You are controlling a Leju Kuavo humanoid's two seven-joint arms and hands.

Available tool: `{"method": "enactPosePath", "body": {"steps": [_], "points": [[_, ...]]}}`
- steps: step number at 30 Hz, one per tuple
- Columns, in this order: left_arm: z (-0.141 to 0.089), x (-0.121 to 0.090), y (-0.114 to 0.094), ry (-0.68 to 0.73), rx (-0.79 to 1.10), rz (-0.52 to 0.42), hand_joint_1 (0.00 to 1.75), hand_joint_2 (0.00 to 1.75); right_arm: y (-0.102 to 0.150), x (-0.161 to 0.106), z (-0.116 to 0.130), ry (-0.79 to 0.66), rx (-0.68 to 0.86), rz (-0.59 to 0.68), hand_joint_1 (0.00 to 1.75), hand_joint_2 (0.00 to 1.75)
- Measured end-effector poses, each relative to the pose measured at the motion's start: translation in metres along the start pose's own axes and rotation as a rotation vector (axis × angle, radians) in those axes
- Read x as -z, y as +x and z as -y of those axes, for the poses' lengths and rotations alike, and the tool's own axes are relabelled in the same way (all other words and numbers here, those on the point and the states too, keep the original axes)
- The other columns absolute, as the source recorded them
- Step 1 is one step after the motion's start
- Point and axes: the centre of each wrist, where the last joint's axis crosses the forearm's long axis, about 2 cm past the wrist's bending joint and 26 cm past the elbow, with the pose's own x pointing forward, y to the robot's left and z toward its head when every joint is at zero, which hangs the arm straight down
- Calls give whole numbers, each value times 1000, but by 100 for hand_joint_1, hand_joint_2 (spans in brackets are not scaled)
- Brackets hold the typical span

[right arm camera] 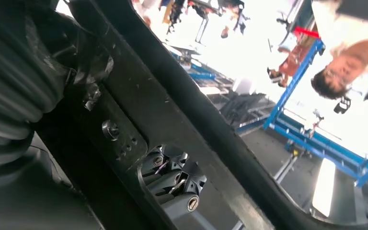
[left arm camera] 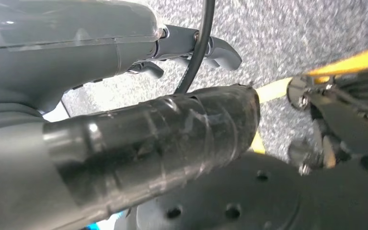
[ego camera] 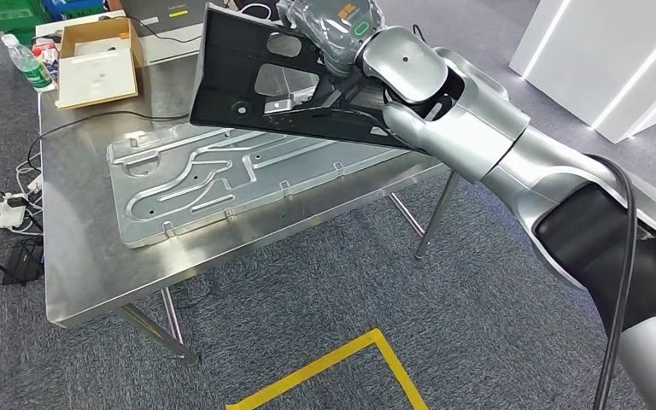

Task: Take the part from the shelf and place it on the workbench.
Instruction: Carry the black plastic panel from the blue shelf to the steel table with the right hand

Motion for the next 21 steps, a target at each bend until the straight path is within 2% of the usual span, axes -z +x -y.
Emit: {"method": "enactPosePath", "body": {"steps": [21], "points": [[0,-1,-5,6,-1,-2,0,0,-2,1,-4,25,-10,-4,175,175]]}}
